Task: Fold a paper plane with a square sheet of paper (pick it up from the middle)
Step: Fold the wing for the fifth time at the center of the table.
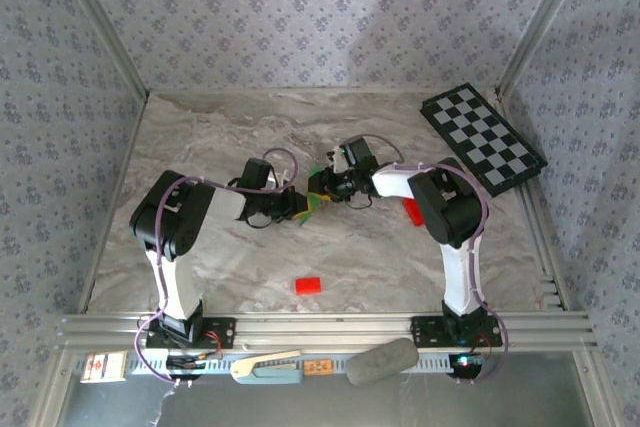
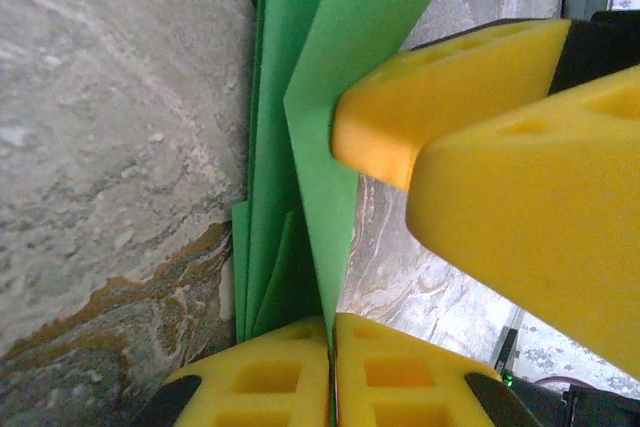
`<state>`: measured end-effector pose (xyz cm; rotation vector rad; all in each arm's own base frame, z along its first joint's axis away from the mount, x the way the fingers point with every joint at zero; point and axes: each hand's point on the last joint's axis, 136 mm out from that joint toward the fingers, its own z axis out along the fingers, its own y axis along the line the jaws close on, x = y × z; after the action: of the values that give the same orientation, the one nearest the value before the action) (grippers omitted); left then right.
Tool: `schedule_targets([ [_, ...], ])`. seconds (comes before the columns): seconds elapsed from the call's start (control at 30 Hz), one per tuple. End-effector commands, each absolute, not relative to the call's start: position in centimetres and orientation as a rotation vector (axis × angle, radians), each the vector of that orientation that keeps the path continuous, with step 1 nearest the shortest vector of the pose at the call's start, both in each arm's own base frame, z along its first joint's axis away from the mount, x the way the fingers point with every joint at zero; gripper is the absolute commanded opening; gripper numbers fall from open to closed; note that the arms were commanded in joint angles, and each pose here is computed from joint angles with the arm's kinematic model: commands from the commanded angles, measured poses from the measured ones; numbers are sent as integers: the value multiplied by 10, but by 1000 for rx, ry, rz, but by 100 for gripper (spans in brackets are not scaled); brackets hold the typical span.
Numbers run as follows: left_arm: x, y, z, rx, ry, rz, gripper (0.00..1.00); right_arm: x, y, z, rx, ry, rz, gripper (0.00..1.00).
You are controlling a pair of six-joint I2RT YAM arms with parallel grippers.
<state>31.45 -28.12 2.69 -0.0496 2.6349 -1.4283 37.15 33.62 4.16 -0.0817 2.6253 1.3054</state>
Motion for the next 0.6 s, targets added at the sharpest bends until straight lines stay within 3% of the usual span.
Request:
schedule_targets([
  [0.0,309,-275,11,-92,2702,-1384,11,374,333,26,-44,2686,1219,40],
  [0.57,293,-267,19,-88,2735,-1362,15,372,326,17,-21,2748,1140,39],
])
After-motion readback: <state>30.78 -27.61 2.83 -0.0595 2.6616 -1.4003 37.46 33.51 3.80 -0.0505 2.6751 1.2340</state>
